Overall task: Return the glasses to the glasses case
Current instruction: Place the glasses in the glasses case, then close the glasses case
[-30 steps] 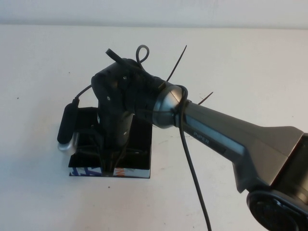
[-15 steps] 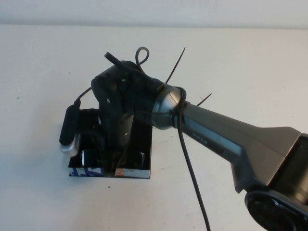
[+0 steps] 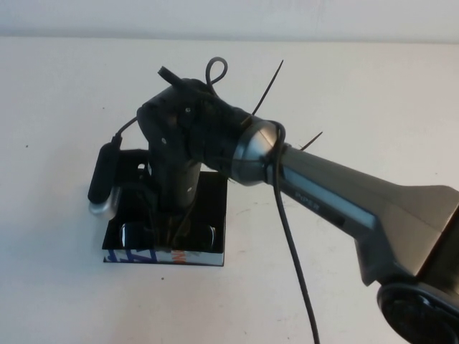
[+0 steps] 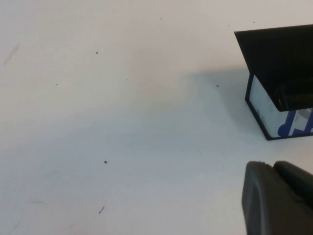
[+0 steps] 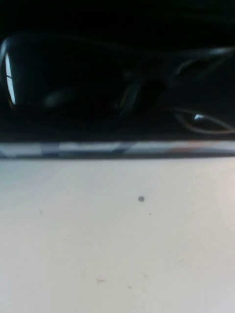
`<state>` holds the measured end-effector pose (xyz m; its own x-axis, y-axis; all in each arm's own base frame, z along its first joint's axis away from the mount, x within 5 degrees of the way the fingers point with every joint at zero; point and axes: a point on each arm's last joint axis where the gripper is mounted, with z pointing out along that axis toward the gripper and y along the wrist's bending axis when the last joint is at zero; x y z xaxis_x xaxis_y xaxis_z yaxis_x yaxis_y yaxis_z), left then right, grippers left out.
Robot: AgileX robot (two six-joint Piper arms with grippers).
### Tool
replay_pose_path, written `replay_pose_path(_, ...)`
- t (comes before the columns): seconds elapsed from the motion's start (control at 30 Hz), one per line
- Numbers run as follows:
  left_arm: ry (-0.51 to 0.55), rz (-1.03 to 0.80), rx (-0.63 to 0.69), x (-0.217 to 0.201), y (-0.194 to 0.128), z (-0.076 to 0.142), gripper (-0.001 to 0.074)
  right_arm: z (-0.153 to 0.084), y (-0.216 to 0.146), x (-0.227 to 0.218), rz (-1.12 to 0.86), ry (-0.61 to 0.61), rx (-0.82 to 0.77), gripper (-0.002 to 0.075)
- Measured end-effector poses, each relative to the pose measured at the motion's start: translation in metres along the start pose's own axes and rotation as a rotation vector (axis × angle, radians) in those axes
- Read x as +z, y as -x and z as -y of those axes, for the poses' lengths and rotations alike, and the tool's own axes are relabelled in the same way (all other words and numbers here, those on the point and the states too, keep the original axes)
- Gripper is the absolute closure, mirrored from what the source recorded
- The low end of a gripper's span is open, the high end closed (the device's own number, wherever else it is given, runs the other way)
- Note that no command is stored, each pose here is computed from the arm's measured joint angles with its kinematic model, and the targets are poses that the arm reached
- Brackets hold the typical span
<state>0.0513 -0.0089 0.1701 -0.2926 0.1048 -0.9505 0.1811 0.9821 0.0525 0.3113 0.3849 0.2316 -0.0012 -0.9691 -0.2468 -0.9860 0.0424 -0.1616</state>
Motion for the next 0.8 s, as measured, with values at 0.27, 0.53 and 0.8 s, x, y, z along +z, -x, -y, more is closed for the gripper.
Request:
replay_pose_path(0.27, 0.000, 0.000, 0.000, 0.000, 0.000, 0.000, 0.0738, 0.012, -0.015, -0.069, 0.092, -0.069, 0.308, 0.0425)
replay_pose_path(0.53, 0.000, 0.000, 0.000, 0.000, 0.000, 0.000, 0.0738, 0.020, -0.074, -0.115, 0.072, -0.074, 0.533, 0.0712)
replay_pose_path(0.8, 0.000, 0.000, 0.000, 0.000, 0.000, 0.000, 0.0738, 0.043, -0.102, -0.117, 0.096, -0.041, 0.673, 0.0737)
